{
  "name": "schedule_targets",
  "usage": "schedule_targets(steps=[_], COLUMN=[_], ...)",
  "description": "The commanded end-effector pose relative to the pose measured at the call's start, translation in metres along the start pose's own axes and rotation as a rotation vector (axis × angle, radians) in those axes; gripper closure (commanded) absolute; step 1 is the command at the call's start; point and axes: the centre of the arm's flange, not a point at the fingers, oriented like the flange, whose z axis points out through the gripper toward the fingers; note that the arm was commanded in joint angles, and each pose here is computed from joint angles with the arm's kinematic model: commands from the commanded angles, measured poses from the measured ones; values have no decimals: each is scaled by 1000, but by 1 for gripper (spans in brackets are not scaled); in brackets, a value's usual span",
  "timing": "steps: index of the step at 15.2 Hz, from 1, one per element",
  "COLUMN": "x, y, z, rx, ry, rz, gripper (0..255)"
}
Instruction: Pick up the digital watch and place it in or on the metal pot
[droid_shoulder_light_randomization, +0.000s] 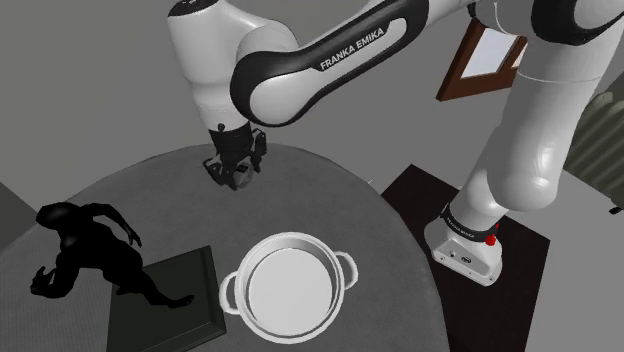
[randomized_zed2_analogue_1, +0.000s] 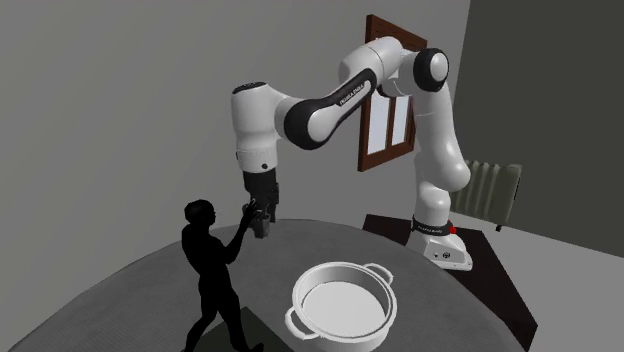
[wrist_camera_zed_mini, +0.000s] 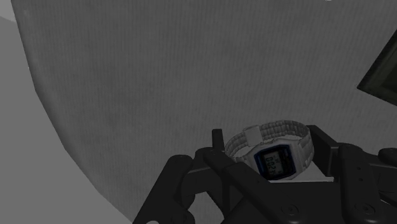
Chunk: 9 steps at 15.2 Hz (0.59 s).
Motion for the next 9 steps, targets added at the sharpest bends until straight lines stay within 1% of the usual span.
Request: schedule_targets(steps=[1, 9], x=[-25, -125], y=[-9, -43], z=[-1, -4], rx=[0, 0], ry=[0, 0], rz=[1, 1], gripper=[255, 255])
